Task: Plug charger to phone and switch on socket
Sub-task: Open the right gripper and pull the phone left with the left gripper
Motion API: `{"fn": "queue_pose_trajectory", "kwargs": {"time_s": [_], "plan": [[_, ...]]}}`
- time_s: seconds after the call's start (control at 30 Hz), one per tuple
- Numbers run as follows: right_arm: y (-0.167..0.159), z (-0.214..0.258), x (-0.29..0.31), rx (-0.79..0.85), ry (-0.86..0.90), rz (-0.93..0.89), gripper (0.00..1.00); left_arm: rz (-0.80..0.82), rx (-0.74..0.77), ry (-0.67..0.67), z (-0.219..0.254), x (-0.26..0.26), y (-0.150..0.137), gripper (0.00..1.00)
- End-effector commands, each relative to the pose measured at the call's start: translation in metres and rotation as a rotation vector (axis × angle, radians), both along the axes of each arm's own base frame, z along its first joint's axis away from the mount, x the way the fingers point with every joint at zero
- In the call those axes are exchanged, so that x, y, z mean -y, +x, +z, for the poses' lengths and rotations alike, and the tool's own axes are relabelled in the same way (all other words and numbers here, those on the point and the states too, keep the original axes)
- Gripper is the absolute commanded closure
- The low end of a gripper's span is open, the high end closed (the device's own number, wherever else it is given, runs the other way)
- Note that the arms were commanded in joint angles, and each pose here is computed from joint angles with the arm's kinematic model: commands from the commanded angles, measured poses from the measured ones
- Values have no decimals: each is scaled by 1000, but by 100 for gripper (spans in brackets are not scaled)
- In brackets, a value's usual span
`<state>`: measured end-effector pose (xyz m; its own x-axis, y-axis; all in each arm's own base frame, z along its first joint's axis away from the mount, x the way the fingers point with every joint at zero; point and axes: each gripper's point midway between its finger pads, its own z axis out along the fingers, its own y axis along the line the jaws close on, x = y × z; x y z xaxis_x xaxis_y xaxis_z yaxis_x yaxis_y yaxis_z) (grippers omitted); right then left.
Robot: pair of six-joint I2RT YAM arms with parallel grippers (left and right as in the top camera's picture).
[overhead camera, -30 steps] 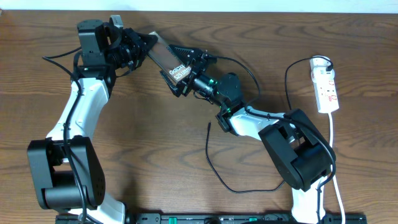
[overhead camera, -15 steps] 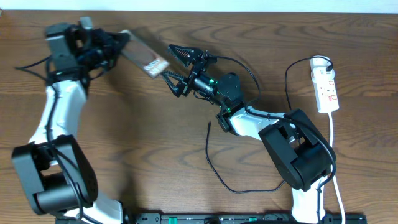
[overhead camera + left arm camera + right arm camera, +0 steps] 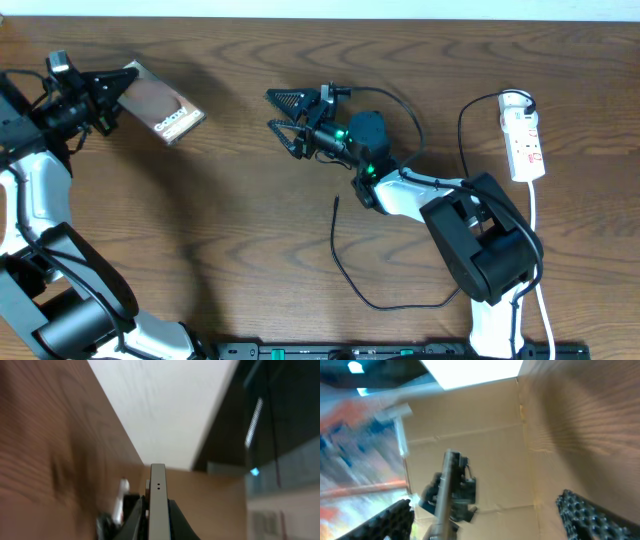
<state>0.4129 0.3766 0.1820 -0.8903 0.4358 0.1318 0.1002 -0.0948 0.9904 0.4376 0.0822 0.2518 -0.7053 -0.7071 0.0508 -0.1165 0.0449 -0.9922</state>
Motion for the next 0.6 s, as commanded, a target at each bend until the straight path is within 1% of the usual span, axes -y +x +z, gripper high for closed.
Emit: {"fn": "queue_pose_trajectory", "kwargs": {"time_s": [0.0,0.1,0.13,0.27,0.43,0.57], "plan": [[-2,4,1,164,-93,64,2,-148,35,-87,16,13,-22,92],[3,-12,5,132,-206,117,1,-149,39,-84,16,13,-21,92],[7,-24,9,97,-305,146,1,-149,43,-81,16,13,-21,93],[14,-42,22,24,-539,186,1,-152,68,-60,16,13,-21,92],[18,-41,52,-62,-810,168,1,-154,86,-44,16,13,-21,92],[7,-46,82,-185,-1015,117,1,-154,92,-39,16,13,-21,92]]}}
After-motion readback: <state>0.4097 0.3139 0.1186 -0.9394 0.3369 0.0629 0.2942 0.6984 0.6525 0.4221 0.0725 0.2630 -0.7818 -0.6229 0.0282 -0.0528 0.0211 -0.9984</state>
